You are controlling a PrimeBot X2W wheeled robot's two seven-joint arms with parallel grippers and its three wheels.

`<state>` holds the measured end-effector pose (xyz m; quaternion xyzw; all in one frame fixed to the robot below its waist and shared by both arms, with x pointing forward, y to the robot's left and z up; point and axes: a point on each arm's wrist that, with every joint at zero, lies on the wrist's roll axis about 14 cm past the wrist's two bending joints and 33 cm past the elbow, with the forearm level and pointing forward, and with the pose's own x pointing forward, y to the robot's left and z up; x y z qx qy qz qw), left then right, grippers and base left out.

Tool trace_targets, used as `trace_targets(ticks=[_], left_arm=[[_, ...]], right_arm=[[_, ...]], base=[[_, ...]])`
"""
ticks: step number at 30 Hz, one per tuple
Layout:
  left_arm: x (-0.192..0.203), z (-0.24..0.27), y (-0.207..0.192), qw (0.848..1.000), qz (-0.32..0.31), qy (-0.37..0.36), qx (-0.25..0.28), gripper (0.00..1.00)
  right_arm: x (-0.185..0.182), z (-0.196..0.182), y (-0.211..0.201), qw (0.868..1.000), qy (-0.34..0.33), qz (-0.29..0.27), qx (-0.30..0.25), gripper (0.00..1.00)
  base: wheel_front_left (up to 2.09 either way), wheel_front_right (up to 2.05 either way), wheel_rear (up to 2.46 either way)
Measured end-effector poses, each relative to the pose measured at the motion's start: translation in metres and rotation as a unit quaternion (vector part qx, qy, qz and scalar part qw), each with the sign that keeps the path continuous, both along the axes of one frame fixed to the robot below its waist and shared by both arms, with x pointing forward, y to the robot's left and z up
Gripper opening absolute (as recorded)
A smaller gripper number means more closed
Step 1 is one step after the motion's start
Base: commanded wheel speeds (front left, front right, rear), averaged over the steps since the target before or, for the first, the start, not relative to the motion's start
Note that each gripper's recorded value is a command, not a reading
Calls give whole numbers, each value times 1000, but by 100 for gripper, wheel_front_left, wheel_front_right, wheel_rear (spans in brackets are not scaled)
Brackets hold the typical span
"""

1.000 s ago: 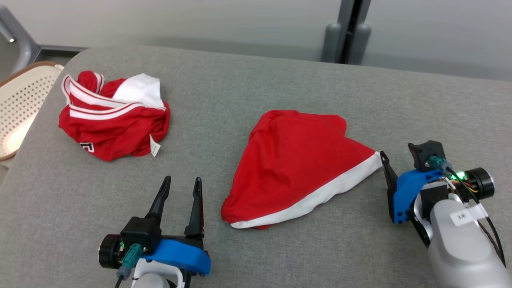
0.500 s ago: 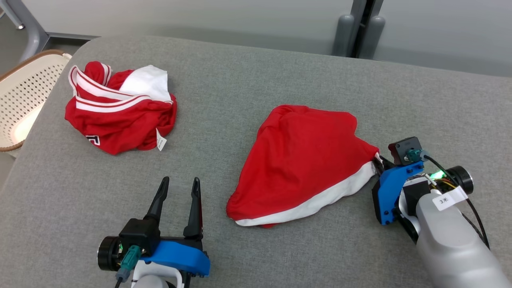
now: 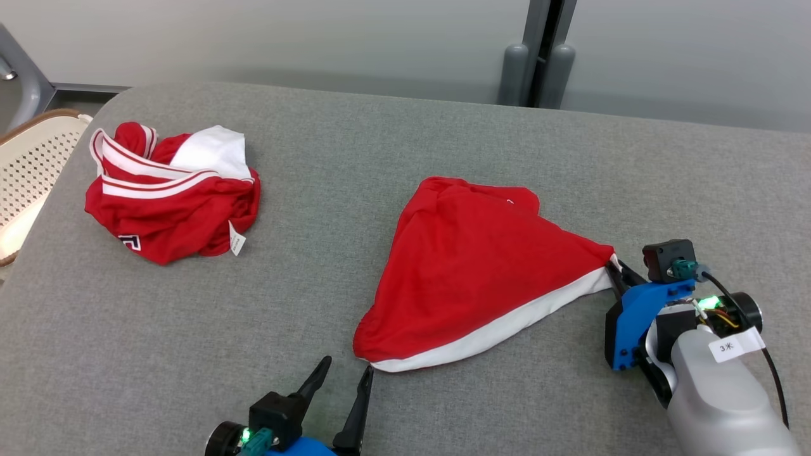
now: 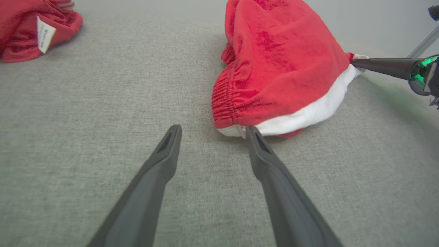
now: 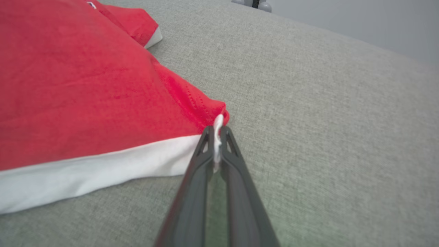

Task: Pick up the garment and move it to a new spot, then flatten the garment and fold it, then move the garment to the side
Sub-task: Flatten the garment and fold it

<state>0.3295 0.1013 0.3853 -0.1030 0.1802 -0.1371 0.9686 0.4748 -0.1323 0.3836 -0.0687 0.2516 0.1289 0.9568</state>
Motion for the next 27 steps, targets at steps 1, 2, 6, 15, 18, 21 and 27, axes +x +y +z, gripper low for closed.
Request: trace_targets(ticks=[1, 2, 6, 15, 18, 21, 27], left_arm=[[-2, -3, -3, 1000, -6, 6, -3, 100], [-3, -5, -6, 1000, -15, 11, -1, 100], [1, -9, -16, 999, -38, 21, -7, 100], [13, -14, -33, 996, -81, 25, -6, 100], [16, -10, -39, 996, -89, 19, -14, 77], [15, -9, -42, 994, -105, 16, -10, 25], [28, 17, -47, 993, -110, -27, -30, 0]], right_arm=[[-1, 0, 0, 1000, -1, -3, 3, 0], [-2, 0, 0, 1000, -1, -5, 7, 0], [-5, 0, -3, 1000, -2, -14, 14, 0], [-9, -4, -13, 999, -1, -34, 21, 0], [-8, -4, -14, 999, -2, -37, 26, 0], [-7, -3, -15, 999, -3, -40, 28, 0], [-3, 1, -19, 998, -17, -52, 38, 0]], base=[[0, 0, 0], [0, 0, 0], [0, 0, 0], [0, 0, 0], [0, 0, 0], [0, 0, 0], [0, 0, 0]])
